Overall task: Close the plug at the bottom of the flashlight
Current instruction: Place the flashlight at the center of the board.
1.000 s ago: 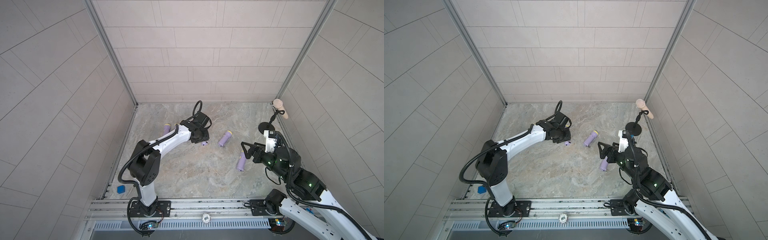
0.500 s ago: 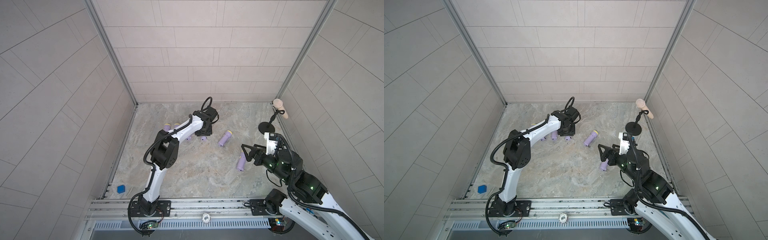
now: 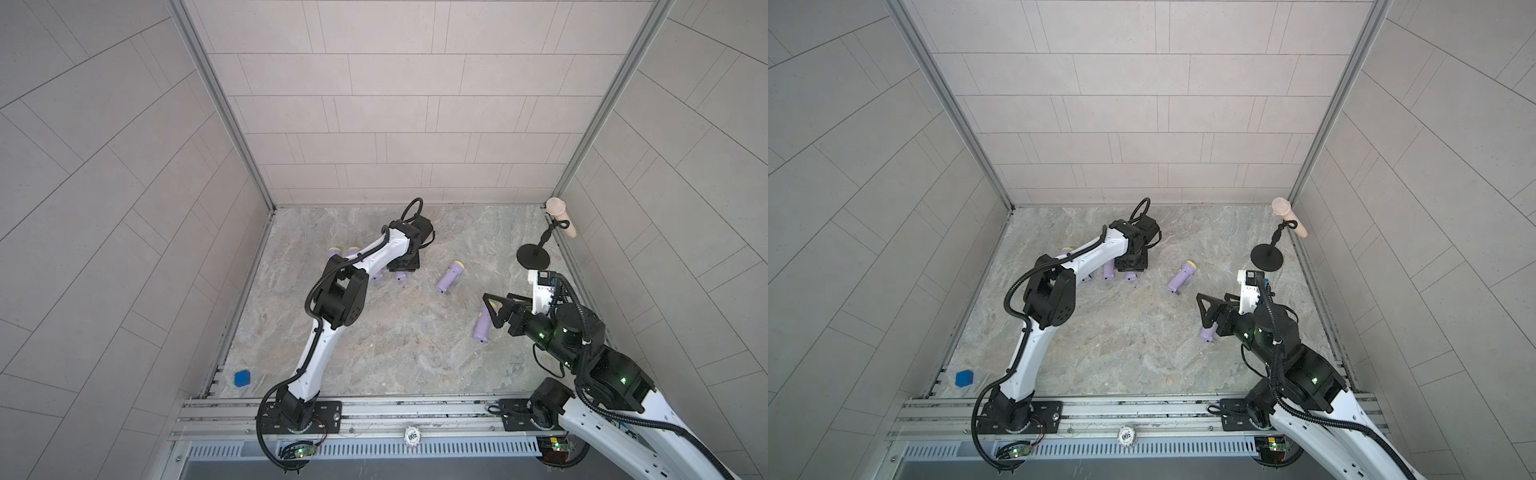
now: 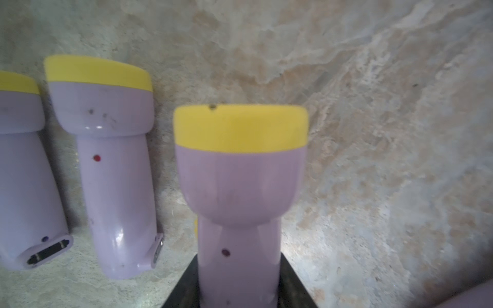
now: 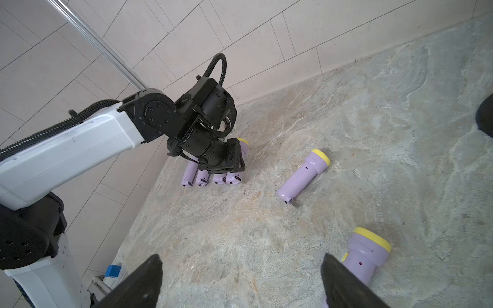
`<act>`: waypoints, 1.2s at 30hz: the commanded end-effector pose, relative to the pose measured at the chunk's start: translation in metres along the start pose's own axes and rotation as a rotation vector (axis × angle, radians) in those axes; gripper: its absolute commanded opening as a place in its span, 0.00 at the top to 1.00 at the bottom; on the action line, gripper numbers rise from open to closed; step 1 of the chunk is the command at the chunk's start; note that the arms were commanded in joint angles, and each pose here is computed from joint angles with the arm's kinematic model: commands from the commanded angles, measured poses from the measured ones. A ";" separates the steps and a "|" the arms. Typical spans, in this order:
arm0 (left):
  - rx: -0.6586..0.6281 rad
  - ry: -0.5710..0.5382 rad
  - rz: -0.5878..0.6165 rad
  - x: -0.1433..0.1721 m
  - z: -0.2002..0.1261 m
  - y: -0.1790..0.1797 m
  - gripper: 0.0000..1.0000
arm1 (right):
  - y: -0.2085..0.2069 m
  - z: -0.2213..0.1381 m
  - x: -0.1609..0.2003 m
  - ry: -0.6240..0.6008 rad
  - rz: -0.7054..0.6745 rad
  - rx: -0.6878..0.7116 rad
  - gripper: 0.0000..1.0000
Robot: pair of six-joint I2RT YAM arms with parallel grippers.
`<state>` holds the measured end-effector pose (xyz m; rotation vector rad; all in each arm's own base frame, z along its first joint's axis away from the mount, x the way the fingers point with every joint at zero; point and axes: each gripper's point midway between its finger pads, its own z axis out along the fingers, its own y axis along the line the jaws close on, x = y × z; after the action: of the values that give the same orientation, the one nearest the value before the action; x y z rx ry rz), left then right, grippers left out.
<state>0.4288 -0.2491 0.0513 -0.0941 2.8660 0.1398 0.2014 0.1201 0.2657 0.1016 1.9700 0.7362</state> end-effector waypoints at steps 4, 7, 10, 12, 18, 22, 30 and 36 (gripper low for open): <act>-0.076 -0.011 -0.003 -0.011 0.009 0.017 1.00 | 0.001 0.002 0.000 -0.005 0.027 -0.012 0.06; -0.065 -0.007 -0.002 -0.013 0.014 0.016 1.00 | 0.002 0.004 0.002 -0.001 0.037 -0.019 0.06; -0.054 -0.007 0.005 -0.014 0.015 0.012 1.00 | 0.001 0.006 0.005 0.003 0.044 -0.020 0.06; -0.059 -0.006 0.008 -0.015 0.017 0.012 1.00 | 0.001 0.006 0.005 0.005 0.047 -0.024 0.06; -0.067 0.015 0.016 -0.011 0.026 0.011 1.00 | 0.001 0.007 0.006 0.004 0.048 -0.022 0.06; -0.080 0.021 0.028 -0.010 0.031 0.011 1.00 | 0.000 0.007 0.006 0.005 0.049 -0.022 0.06; -0.082 0.014 0.043 -0.011 0.032 0.006 1.00 | 0.000 0.010 0.010 0.010 0.058 -0.026 0.06; -0.095 0.024 0.055 -0.008 0.036 0.005 1.00 | 0.000 0.010 0.010 0.010 0.060 -0.030 0.06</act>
<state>0.4489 -0.2429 0.0248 -0.0573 2.8784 0.2231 0.2035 0.1272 0.2466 0.1297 2.0037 0.7781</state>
